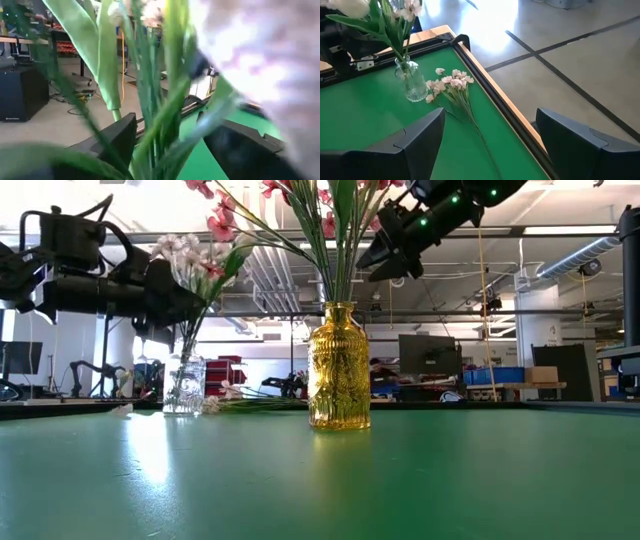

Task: Sort flowers into vase by color
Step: Adjust the white flowers in the transparent vase

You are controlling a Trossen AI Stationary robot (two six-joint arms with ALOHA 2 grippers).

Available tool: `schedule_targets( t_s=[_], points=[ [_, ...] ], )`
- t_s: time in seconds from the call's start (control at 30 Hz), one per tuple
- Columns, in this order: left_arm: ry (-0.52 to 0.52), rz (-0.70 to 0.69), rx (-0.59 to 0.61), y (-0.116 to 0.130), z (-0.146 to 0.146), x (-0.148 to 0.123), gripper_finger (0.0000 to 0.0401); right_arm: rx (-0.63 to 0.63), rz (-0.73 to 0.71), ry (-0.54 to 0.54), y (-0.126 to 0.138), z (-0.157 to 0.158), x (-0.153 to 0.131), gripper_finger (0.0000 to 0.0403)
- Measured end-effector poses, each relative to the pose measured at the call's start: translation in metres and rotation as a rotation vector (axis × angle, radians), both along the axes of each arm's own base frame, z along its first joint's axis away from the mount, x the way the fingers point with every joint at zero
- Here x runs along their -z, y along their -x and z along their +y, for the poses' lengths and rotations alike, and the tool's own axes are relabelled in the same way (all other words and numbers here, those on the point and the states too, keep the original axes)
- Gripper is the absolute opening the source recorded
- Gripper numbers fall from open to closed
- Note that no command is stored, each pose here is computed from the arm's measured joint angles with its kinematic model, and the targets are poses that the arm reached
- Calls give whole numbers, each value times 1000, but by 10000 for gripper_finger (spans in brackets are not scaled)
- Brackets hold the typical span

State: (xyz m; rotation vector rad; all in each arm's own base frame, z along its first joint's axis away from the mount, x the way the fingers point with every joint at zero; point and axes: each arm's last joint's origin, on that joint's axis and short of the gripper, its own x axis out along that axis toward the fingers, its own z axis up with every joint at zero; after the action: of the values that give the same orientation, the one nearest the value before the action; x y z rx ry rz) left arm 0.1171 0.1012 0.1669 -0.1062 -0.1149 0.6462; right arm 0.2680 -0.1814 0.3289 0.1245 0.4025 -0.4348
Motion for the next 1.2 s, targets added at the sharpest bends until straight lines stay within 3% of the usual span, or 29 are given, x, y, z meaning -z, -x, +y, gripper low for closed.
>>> schedule_targets(
  t_s=[0.53, 1.2],
  points=[
    [69, 77, 2, 4, -4, 7, 271, 2, 30, -24, 1, 1, 14, 310],
    [60, -22, 25, 12, -11, -6, 271, 6, 7, -18, 1, 0, 12, 316]
  ],
)
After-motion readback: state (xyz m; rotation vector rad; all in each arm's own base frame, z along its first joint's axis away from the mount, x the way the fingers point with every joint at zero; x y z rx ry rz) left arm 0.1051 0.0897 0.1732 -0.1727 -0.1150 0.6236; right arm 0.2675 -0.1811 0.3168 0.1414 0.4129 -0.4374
